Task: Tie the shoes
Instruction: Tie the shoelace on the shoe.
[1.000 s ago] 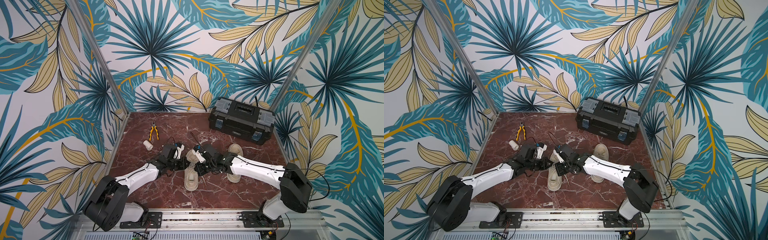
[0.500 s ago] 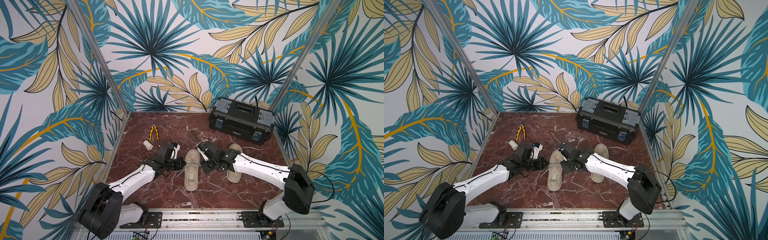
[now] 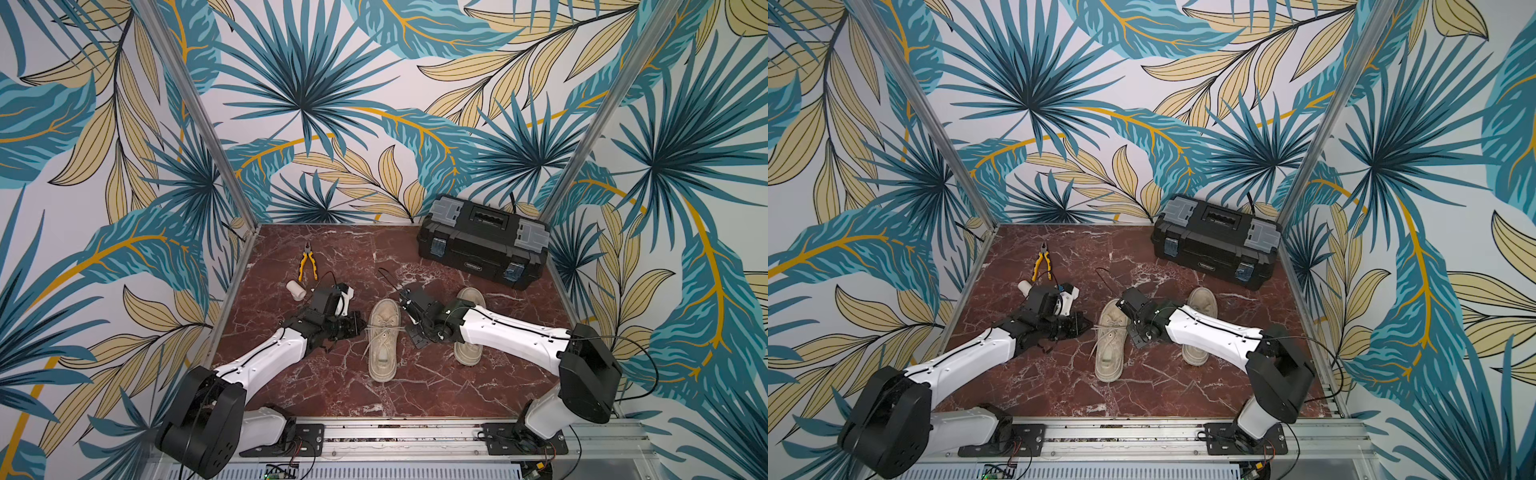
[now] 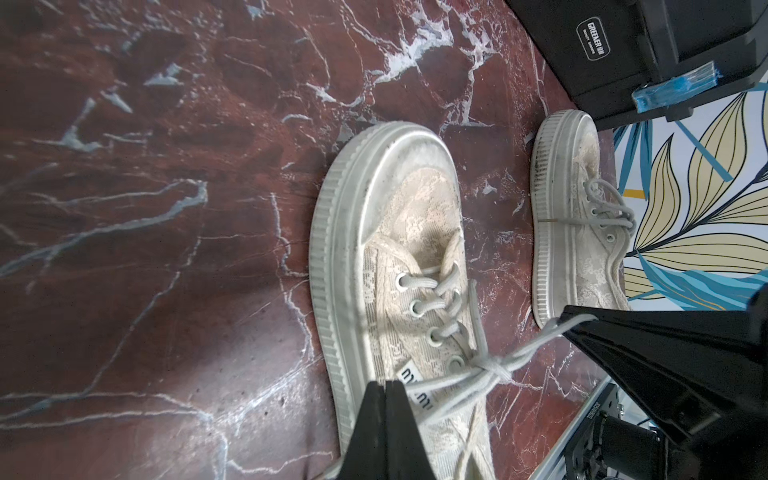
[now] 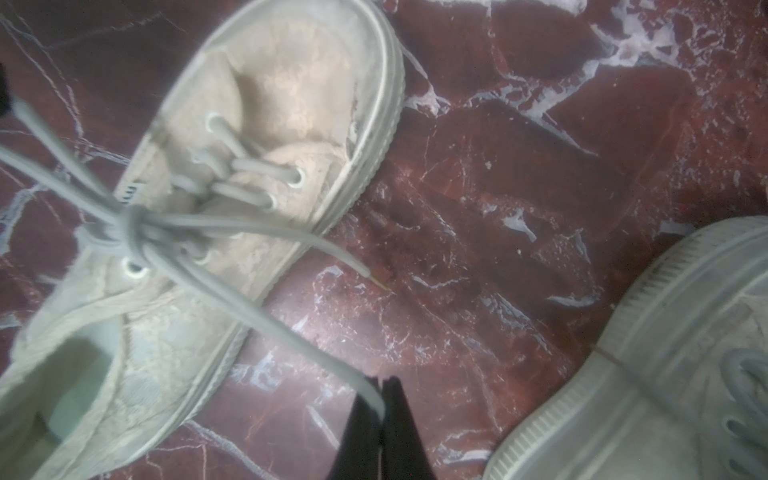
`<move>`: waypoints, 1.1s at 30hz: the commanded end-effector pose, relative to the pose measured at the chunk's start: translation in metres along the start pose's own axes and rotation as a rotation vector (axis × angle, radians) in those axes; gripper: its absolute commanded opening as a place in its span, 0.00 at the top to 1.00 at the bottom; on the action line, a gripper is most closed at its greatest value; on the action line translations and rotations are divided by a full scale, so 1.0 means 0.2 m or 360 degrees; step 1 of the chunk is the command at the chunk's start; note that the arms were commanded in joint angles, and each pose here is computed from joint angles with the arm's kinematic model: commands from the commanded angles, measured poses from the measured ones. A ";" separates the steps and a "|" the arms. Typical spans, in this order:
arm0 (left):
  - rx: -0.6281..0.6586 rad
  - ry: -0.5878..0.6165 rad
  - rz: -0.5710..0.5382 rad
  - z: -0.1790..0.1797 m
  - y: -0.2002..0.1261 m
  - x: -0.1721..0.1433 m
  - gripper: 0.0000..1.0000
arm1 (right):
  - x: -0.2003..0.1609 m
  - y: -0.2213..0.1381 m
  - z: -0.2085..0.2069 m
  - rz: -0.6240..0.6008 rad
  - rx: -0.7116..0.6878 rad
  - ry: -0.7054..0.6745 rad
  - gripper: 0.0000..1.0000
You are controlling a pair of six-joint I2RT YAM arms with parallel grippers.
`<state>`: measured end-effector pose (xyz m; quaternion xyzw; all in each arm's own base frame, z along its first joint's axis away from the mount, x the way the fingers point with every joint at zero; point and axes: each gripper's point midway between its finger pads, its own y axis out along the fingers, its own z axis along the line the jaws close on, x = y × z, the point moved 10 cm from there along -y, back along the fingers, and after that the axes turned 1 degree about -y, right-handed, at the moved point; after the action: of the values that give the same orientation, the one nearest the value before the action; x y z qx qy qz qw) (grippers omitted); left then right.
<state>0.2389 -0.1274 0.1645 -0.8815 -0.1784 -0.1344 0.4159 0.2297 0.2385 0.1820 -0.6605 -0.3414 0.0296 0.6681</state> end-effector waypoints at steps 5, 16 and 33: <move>0.0127 -0.0032 -0.0081 0.06 -0.06 0.05 1.00 | -0.14 0.10 -0.08 0.0260 -0.0316 -0.0075 1.00; 0.0229 -0.0069 -0.0128 0.09 -0.10 0.08 1.00 | -0.17 0.14 -0.09 0.0325 -0.0404 -0.0096 1.00; 0.0137 -0.0039 -0.0169 0.05 -0.11 0.11 1.00 | -0.16 0.13 -0.08 0.0309 -0.0305 -0.0082 1.00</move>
<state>0.2401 -0.1179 0.1720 -0.8802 -0.1884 -0.1233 0.4177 0.2343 0.2405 0.1610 -0.6962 -0.3401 0.0312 0.6314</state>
